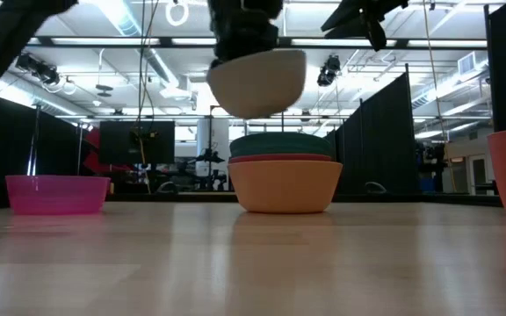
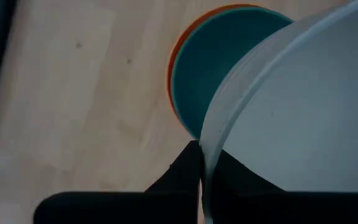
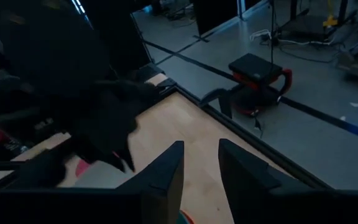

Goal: Nest bowls inside each other
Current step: Stack the white bowl on top of the blue bowl

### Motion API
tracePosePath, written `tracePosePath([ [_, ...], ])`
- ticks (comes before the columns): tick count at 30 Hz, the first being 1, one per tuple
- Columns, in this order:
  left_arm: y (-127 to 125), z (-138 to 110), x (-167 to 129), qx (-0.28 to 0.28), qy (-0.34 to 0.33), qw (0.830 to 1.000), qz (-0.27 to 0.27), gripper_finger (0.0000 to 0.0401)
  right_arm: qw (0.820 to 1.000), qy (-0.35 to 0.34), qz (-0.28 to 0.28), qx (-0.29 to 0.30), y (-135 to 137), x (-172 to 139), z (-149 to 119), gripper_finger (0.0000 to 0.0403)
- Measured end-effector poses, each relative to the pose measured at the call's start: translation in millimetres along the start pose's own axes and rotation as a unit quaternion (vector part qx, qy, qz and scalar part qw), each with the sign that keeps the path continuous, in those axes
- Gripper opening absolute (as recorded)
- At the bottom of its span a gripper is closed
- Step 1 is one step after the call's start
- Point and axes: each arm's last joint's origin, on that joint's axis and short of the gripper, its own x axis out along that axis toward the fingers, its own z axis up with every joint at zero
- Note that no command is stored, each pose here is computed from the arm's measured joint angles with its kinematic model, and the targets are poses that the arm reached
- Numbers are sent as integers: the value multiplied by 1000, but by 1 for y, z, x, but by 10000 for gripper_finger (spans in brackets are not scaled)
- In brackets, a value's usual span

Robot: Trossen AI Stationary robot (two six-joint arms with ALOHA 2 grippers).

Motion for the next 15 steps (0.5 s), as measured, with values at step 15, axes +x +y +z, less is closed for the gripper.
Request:
tracePosePath([
  [15,-5,9,23,-25,21,999,-20,0,1000,15,8,-23,0,0,-2,87],
])
